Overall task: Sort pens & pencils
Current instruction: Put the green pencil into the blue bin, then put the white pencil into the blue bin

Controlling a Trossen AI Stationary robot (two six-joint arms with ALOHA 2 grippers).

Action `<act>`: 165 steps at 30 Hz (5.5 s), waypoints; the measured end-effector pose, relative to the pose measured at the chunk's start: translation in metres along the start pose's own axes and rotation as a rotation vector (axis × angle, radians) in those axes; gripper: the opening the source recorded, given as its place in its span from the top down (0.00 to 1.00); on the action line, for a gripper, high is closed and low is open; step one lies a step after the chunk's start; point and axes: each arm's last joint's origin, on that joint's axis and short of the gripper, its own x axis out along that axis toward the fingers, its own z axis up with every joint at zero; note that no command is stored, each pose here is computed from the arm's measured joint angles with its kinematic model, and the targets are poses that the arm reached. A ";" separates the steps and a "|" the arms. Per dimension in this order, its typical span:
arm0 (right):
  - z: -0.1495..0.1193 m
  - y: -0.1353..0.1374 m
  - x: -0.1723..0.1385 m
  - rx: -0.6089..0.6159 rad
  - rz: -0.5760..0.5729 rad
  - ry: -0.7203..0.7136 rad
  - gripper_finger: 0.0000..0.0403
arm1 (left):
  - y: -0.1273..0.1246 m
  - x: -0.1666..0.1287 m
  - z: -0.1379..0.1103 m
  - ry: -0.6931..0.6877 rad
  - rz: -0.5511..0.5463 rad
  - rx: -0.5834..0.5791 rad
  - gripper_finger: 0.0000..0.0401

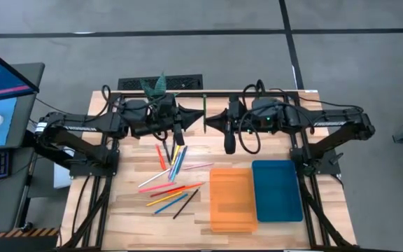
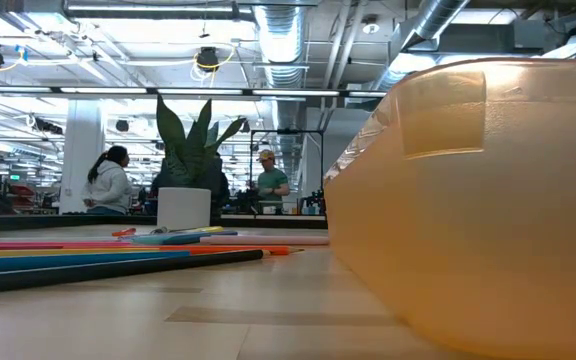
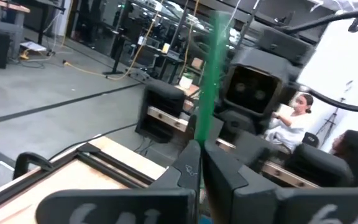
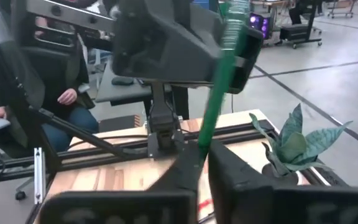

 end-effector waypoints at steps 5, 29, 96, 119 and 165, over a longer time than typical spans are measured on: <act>0.000 -0.001 0.001 0.010 0.018 0.000 0.93 | 0.001 0.000 0.000 0.001 0.004 0.000 1.00; -0.014 0.004 -0.019 0.007 -0.064 0.184 0.94 | 0.012 -0.018 -0.018 0.291 0.104 0.032 1.00; -0.025 0.034 -0.074 0.053 -0.078 0.356 0.60 | 0.040 -0.082 -0.177 0.735 0.565 -0.163 1.00; -0.028 0.045 0.029 0.130 0.034 0.094 0.37 | -0.023 -0.045 -0.065 -0.091 0.054 -0.111 0.98; -0.075 0.004 -0.151 0.565 -0.542 0.577 0.94 | -0.004 -0.038 -0.097 0.231 0.355 -0.086 0.54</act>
